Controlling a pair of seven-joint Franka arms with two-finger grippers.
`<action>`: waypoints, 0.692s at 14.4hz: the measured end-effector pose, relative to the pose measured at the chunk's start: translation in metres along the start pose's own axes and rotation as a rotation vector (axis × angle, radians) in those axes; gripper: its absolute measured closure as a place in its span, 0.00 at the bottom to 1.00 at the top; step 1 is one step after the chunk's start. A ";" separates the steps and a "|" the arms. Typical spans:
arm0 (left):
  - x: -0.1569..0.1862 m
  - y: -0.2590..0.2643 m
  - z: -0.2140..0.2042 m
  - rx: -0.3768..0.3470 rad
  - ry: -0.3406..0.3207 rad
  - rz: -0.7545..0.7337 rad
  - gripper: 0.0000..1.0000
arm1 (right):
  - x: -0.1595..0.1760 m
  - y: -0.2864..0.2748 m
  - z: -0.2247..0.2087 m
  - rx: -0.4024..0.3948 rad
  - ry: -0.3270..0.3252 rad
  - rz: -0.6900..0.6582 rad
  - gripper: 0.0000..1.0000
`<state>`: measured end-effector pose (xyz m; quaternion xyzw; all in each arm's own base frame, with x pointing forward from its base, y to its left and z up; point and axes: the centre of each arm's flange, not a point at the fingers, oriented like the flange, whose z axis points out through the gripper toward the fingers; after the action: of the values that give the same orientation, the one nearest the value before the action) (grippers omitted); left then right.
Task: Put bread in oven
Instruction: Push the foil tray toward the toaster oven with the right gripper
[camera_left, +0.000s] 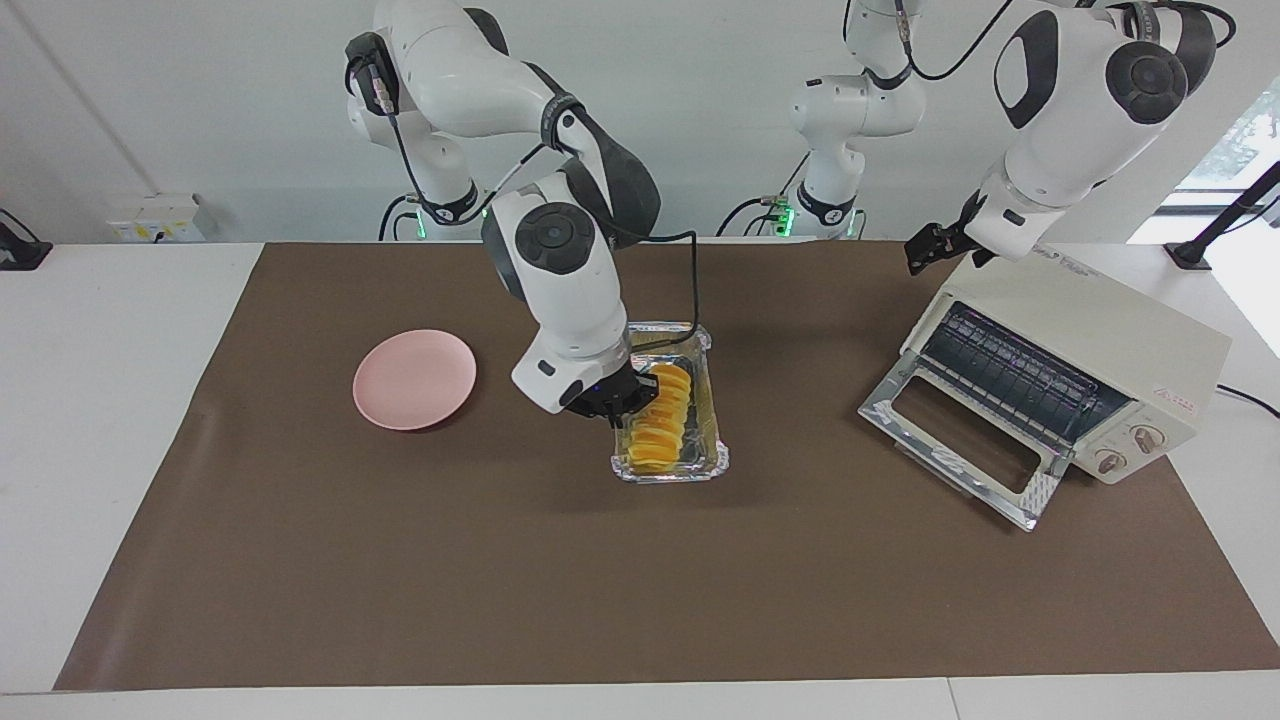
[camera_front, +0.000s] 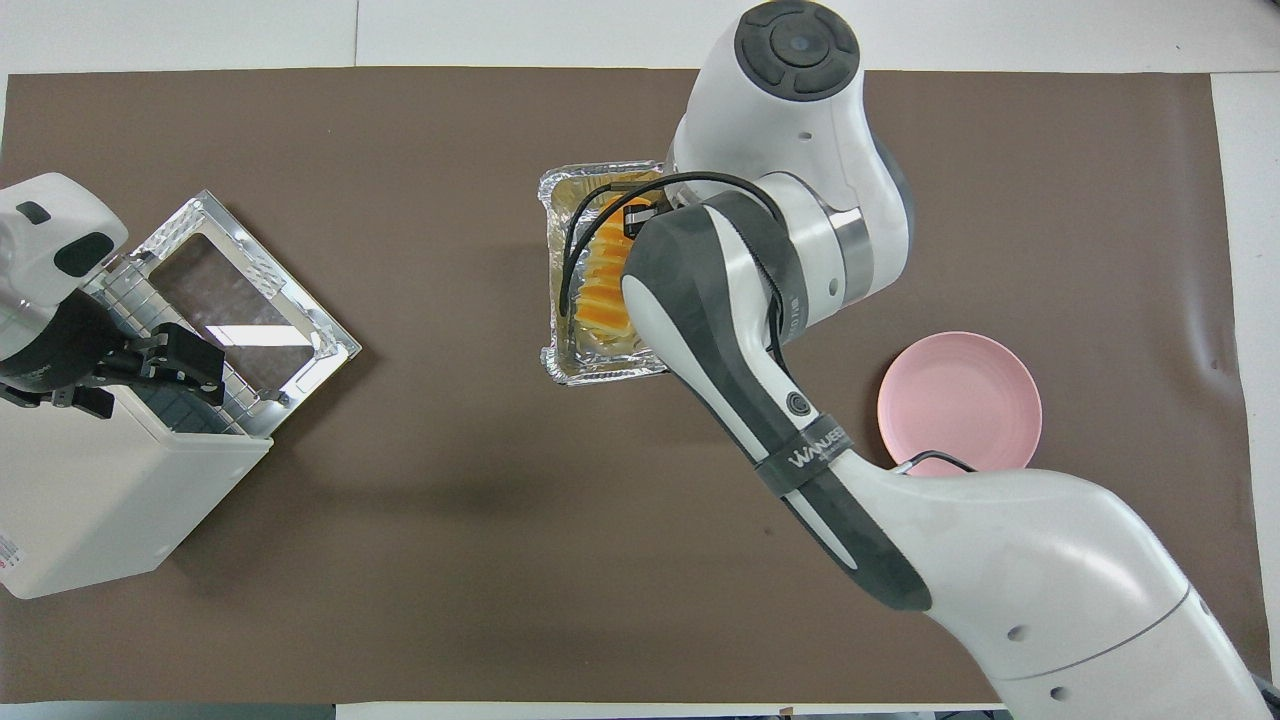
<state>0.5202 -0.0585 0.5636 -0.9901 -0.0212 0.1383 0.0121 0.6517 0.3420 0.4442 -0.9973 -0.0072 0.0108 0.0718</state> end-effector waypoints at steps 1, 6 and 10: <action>0.000 0.000 0.000 0.000 0.000 0.000 0.00 | -0.004 -0.008 0.013 0.006 0.004 -0.009 0.98; 0.000 0.000 0.000 0.000 0.000 0.000 0.00 | -0.030 -0.030 0.094 0.032 0.020 0.004 0.98; 0.000 0.000 0.000 0.000 0.000 0.000 0.00 | -0.046 -0.019 0.120 0.034 0.034 0.040 0.98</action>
<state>0.5202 -0.0585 0.5636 -0.9901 -0.0212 0.1383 0.0121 0.6025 0.3775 0.3293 -0.9959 0.0142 -0.0046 0.0887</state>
